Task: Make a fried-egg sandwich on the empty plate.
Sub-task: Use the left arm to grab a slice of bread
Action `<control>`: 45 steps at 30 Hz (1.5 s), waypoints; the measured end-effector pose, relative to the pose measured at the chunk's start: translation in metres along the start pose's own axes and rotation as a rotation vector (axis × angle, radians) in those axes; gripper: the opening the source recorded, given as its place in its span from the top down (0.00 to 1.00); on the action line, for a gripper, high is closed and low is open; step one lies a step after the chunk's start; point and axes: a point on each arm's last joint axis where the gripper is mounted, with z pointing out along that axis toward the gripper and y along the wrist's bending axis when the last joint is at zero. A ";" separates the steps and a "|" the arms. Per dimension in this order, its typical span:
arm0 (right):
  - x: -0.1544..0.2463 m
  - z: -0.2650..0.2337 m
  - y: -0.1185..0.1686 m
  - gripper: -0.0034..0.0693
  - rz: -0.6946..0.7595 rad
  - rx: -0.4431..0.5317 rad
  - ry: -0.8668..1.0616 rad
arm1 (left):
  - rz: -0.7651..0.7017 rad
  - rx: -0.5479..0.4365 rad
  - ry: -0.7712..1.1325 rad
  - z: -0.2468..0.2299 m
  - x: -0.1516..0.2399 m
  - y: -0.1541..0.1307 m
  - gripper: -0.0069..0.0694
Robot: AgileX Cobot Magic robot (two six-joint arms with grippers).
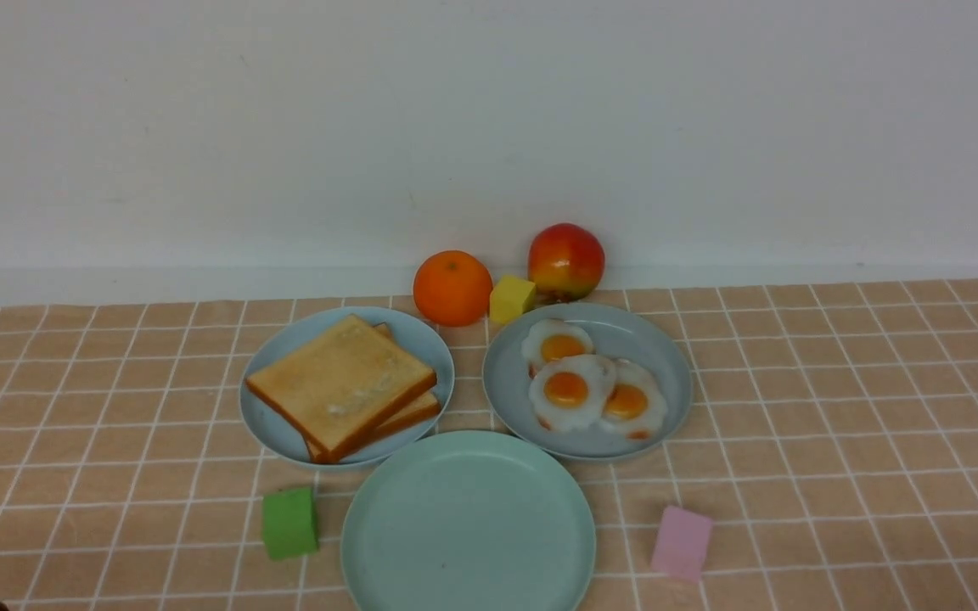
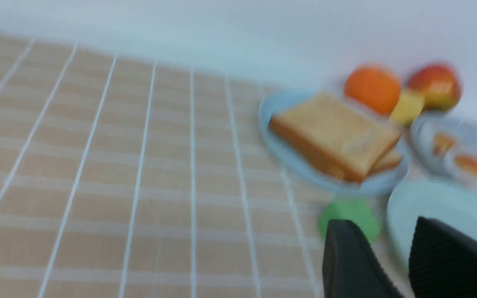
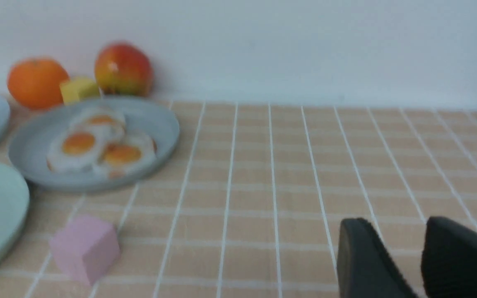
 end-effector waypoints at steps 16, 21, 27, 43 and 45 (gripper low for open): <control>-0.014 -0.001 0.001 0.62 -0.001 -0.016 -0.149 | 0.000 0.017 -0.070 0.000 -0.006 -0.002 0.60; -0.024 -0.003 0.003 0.62 0.090 -0.040 -0.271 | -0.151 0.079 -0.264 -0.003 -0.024 -0.005 0.60; -0.064 -0.020 0.003 0.62 0.350 -0.148 -0.602 | -0.424 0.218 -0.640 -0.023 -0.066 -0.009 0.60; -0.253 0.007 -0.006 0.62 0.380 -0.029 -0.318 | -0.418 0.146 -0.152 0.015 -0.240 -0.073 0.60; -0.240 0.027 -0.009 0.62 0.354 0.052 -0.137 | -0.393 0.063 0.034 0.043 -0.224 -0.069 0.60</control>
